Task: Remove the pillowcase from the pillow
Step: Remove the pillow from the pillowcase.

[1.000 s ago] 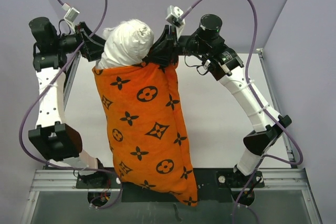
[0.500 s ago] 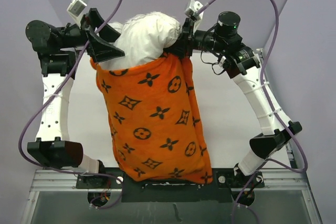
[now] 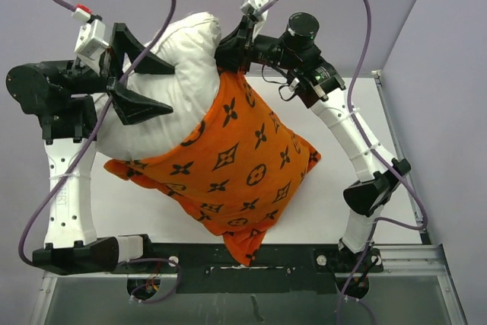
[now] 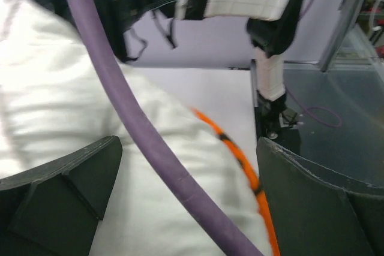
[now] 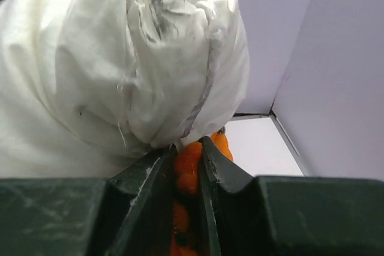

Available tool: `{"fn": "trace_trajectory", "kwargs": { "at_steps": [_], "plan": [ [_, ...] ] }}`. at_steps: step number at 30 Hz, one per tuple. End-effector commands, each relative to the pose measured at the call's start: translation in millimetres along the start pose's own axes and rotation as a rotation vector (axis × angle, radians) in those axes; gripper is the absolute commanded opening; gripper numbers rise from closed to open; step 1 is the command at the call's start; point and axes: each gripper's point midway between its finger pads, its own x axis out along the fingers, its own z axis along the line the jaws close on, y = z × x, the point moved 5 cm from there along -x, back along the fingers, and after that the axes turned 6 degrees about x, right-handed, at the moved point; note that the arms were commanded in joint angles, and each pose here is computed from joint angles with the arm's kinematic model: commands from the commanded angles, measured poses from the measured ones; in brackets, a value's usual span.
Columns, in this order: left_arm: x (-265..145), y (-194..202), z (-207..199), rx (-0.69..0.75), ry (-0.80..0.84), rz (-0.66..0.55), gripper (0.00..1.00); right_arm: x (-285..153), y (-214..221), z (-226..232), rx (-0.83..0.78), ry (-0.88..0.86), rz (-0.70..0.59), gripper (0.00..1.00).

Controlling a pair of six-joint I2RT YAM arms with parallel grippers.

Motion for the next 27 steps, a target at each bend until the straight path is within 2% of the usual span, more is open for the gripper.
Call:
{"fn": "trace_trajectory", "kwargs": {
  "at_steps": [1, 3, 5, 7, 8, 12, 14, 15, 21, 25, 27],
  "plan": [
    [-34, 14, 44, 0.063, -0.185, 0.0, 0.98, -32, -91, 63, -0.248, -0.077, -0.241, 0.0],
    [-57, 6, 61, 0.125, -0.363, -0.013, 0.98, -35, -81, 63, -0.241, -0.063, -0.221, 0.0],
    [-74, 5, 78, 0.208, -0.597, 0.035, 0.98, -41, -76, 66, -0.242, -0.053, -0.216, 0.0],
    [-82, 10, 80, 0.226, -0.672, 0.079, 0.98, -47, -72, 69, -0.243, -0.051, -0.211, 0.0],
    [-85, 11, 77, 0.218, -0.666, 0.083, 0.98, -48, -70, 69, -0.241, -0.052, -0.206, 0.0],
    [-71, 17, 42, 0.148, -0.429, 0.062, 0.98, -50, -67, 71, -0.236, -0.067, -0.193, 0.0],
    [-67, 15, 31, 0.2, -0.345, 0.065, 0.98, -51, -69, 73, -0.236, -0.075, -0.19, 0.0],
    [-66, 16, 26, 0.159, -0.324, 0.062, 0.98, -51, -69, 74, -0.237, -0.082, -0.189, 0.0],
    [-59, 22, 42, -0.004, -0.264, 0.036, 0.98, -51, -71, 78, -0.233, -0.112, -0.188, 0.0],
    [-48, 32, 49, -0.028, -0.248, 0.013, 0.98, -46, -68, 84, -0.212, -0.163, -0.186, 0.0],
    [-36, 36, 56, -0.016, -0.296, 0.002, 0.98, -42, -66, 88, -0.205, -0.191, -0.178, 0.0]
  ]
}}
